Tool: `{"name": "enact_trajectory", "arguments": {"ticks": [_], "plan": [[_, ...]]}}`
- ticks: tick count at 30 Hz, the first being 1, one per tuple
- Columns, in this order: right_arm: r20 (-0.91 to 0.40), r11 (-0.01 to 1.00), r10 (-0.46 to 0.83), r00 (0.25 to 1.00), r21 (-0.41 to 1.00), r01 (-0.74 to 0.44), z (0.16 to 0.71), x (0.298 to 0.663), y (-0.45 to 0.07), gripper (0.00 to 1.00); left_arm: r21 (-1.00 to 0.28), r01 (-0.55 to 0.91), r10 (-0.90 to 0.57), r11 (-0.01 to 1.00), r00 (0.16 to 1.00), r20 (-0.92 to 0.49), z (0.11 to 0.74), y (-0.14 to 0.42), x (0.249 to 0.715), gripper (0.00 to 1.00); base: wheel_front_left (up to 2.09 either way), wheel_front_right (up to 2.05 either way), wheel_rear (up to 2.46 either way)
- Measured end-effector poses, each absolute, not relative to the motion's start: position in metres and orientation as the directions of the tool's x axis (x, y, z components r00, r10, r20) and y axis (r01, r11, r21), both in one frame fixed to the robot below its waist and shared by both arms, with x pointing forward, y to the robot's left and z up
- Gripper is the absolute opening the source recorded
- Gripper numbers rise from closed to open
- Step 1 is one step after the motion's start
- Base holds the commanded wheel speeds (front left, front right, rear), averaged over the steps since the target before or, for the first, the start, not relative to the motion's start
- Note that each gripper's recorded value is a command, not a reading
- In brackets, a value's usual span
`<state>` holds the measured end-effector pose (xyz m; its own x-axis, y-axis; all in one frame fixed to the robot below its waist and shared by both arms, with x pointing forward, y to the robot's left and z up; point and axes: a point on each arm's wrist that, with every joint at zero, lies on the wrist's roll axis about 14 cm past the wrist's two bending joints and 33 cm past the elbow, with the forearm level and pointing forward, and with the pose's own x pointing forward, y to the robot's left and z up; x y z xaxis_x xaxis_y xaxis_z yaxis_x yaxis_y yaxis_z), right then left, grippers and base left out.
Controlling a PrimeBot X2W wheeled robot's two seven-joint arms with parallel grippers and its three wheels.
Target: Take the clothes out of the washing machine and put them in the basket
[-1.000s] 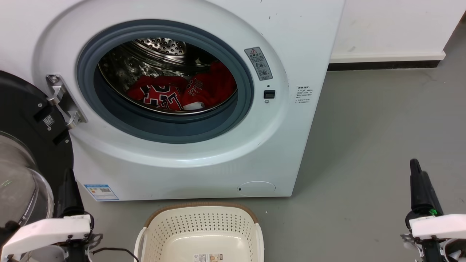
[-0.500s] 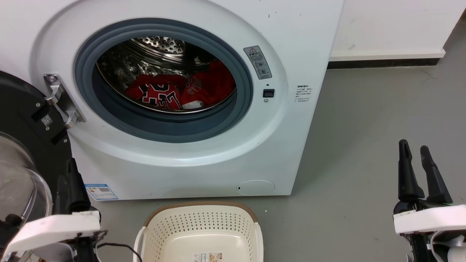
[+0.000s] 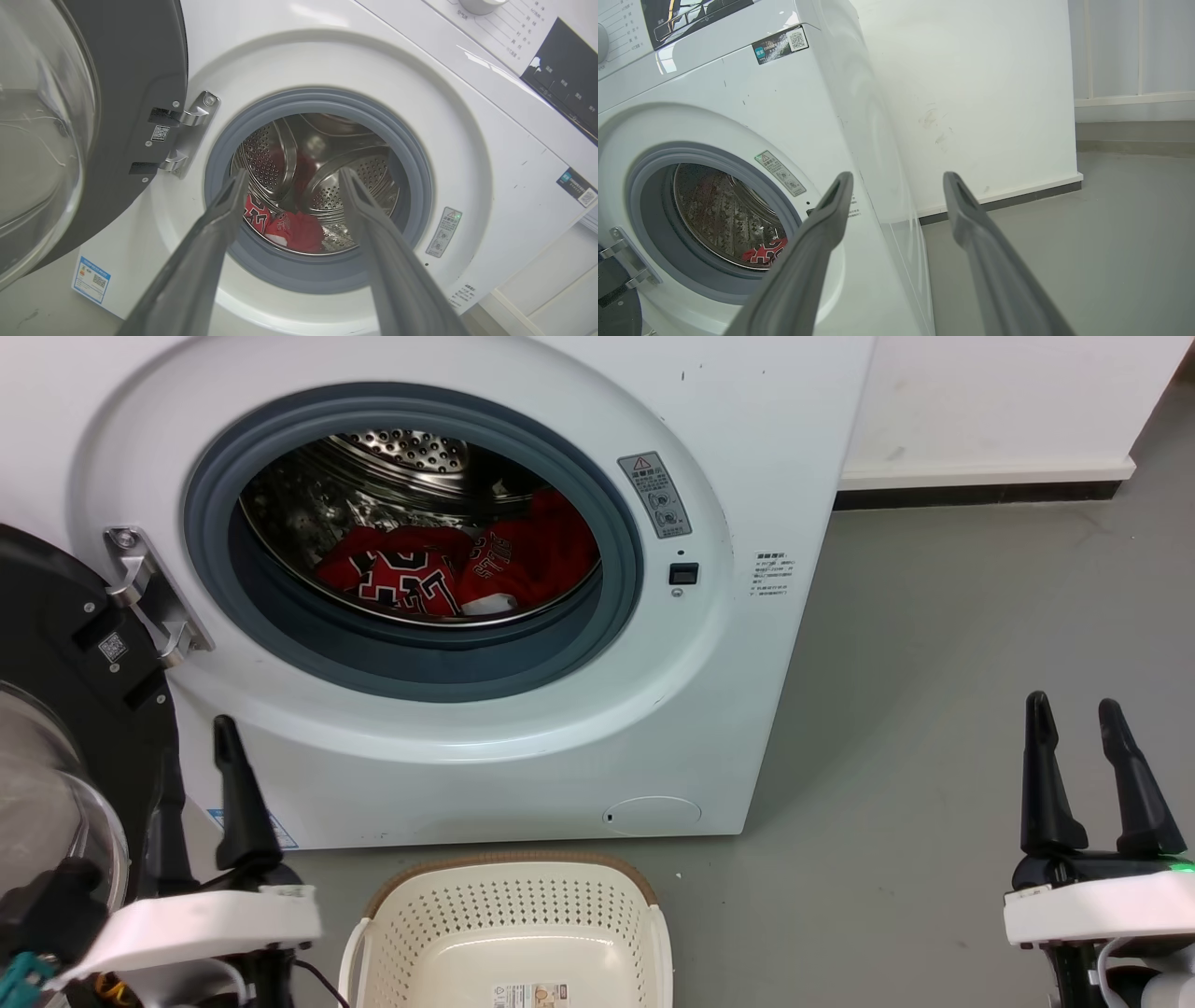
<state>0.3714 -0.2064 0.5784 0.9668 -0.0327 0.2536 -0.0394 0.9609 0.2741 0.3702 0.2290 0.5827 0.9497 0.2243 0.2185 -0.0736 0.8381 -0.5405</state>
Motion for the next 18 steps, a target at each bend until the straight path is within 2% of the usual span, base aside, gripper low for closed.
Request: {"name": "enact_trajectory", "arguments": {"ticks": [11,18], "plan": [[0.275,0.991,-0.011,0.961,0.130,-0.026,0.583,0.371,-0.204,1.00,-0.342,-0.071,0.175,0.937,0.943,0.282,0.600,0.196,0.372,1.00,0.00,0.00,0.00],[0.274,0.996,0.002,0.962,0.086,-0.027,0.581,0.368,-0.200,1.00,-0.313,-0.054,0.134,0.948,0.961,0.240,0.580,0.185,0.371,1.00,0.00,0.00,0.00]]}}
